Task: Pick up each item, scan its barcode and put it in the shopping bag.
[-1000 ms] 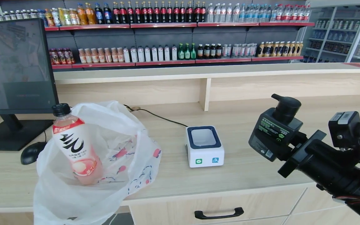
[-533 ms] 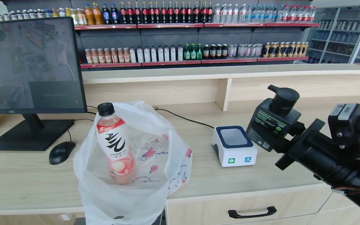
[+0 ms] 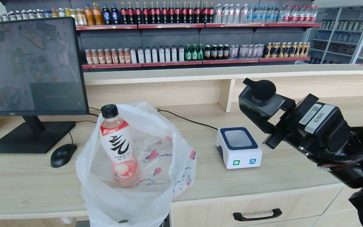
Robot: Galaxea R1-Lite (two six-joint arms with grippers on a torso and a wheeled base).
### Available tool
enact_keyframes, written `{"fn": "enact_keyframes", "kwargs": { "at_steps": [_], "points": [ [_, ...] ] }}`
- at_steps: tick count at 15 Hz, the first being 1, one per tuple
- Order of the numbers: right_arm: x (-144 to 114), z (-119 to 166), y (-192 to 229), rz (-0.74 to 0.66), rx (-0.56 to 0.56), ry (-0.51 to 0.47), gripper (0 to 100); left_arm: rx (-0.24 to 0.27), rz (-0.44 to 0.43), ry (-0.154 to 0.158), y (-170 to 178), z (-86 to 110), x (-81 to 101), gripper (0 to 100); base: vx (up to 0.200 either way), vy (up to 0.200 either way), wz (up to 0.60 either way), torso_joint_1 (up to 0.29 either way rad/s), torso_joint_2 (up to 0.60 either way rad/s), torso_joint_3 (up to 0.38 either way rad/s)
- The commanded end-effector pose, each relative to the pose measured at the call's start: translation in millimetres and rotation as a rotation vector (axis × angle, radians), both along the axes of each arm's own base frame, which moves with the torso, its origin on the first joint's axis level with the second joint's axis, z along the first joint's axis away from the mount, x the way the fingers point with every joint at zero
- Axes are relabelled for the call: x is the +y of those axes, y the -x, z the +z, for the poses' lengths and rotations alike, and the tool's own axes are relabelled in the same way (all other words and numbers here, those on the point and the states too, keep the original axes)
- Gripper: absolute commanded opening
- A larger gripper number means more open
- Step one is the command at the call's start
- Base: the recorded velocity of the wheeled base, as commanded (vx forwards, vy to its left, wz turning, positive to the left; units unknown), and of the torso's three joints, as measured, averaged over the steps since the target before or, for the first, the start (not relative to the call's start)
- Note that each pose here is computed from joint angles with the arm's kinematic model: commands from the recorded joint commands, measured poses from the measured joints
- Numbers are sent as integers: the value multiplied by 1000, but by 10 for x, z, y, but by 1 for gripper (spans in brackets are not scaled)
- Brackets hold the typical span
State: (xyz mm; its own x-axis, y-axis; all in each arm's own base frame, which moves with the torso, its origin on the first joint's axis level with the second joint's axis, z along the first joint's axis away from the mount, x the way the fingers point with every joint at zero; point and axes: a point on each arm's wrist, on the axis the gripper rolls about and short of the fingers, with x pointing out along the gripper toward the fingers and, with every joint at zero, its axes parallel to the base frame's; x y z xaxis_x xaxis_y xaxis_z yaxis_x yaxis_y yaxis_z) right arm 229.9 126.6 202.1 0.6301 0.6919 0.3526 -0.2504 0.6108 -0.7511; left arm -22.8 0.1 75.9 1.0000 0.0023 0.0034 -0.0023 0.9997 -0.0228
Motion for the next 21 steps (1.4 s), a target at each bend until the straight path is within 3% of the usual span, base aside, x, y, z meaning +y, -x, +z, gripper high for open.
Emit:
{"fn": "enact_keyframes", "kwargs": {
  "at_steps": [1,3,6,10,21],
  "points": [
    [51,-63,-76,2,-38,64,0,-1,1,0,0,1,0,100,0,0,0,0,0,0],
    [121,-233,-176,25,-81,178,0,-1,1,2,0,1,0,100,0,0,0,0,0,0],
    [88,-328,-213,26,-78,222,0,-1,1,2,0,1,0,100,0,0,0,0,0,0],
    [-74,-602,-473,63,-122,366,0,-1,1,2,0,1,0,100,0,0,0,0,0,0],
    [-63,-720,-569,54,-181,443,0,0,1,2,-1,1,0,100,0,0,0,0,0,0]
  ]
}}
